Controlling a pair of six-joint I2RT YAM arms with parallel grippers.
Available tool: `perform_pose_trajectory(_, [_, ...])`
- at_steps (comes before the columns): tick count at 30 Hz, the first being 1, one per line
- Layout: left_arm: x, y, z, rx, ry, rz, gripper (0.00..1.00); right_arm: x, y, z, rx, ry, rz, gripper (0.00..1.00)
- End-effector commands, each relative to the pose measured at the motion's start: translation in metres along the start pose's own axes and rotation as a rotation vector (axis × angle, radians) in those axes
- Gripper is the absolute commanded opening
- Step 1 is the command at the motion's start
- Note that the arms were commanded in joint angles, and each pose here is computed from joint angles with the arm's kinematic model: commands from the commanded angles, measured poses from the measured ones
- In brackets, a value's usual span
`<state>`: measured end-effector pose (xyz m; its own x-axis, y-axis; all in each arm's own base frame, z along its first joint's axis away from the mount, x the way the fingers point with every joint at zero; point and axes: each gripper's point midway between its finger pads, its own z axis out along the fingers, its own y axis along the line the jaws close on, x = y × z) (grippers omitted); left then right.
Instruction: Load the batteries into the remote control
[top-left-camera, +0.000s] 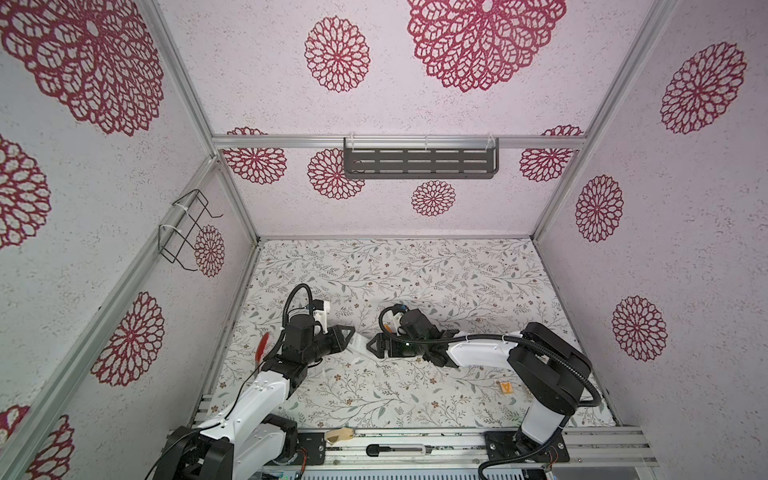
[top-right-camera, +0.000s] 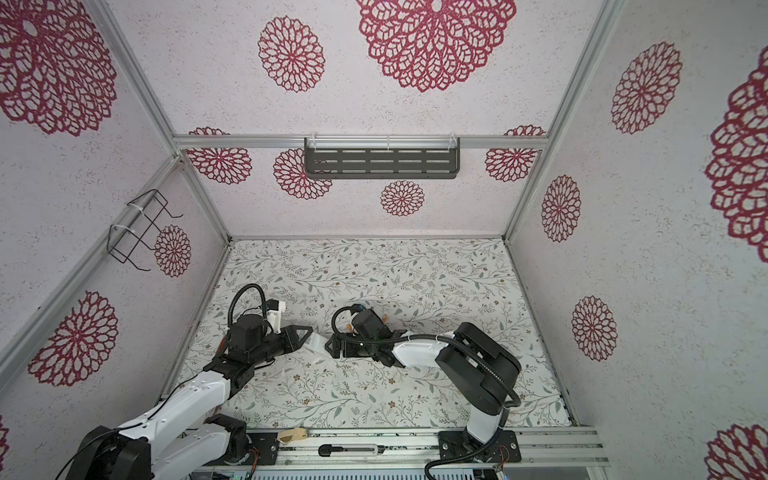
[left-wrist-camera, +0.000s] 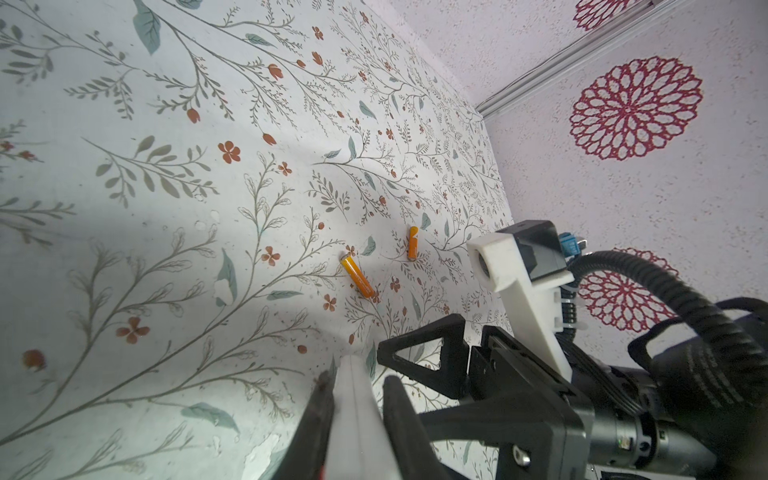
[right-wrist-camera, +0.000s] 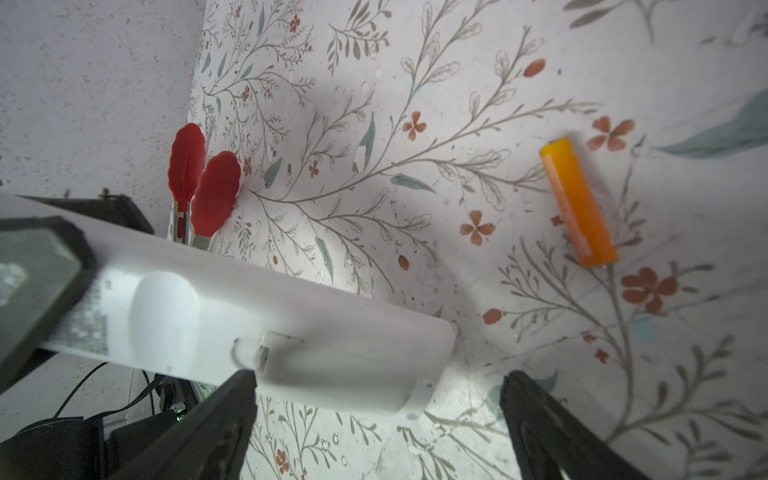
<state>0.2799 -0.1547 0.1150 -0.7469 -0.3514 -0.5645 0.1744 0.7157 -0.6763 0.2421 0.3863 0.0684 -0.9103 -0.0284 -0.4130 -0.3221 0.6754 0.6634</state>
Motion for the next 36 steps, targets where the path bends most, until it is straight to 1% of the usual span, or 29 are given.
perform_pose_trajectory(1, [0.004, 0.002, 0.0, -0.009, 0.002, 0.021, 0.0, -0.015, 0.021, 0.001, -0.068, -0.037, 0.011, 0.95])
perform_pose_trajectory(6, [0.005, 0.002, -0.001, -0.016, 0.005, 0.032, 0.0, -0.015, 0.023, 0.006, -0.089, -0.032, 0.025, 0.95])
perform_pose_trajectory(10, [0.005, 0.001, -0.002, -0.024, 0.001, 0.041, 0.0, -0.013, 0.019, 0.012, -0.075, -0.019, 0.044, 0.95])
perform_pose_trajectory(16, [0.006, -0.003, -0.003, -0.017, 0.001, 0.059, 0.0, -0.006, 0.007, 0.022, -0.034, 0.013, 0.097, 0.94])
perform_pose_trajectory(21, [0.009, -0.009, -0.002, -0.007, 0.01, 0.081, 0.0, 0.002, -0.008, 0.029, 0.05, 0.058, 0.102, 0.92])
perform_pose_trajectory(23, [0.008, -0.011, -0.003, -0.005, 0.009, 0.089, 0.0, 0.005, -0.009, 0.031, 0.093, 0.088, 0.063, 0.9])
perform_pose_trajectory(26, [0.007, -0.015, -0.005, -0.002, 0.002, 0.108, 0.0, 0.016, -0.017, 0.032, 0.201, 0.143, -0.023, 0.9])
perform_pose_trajectory(32, [0.005, -0.019, -0.009, -0.007, -0.016, 0.136, 0.0, 0.042, -0.031, 0.037, 0.31, 0.254, -0.12, 0.88])
perform_pose_trajectory(36, [0.004, -0.022, -0.009, -0.004, -0.019, 0.145, 0.0, 0.052, -0.046, 0.034, 0.445, 0.319, -0.219, 0.86])
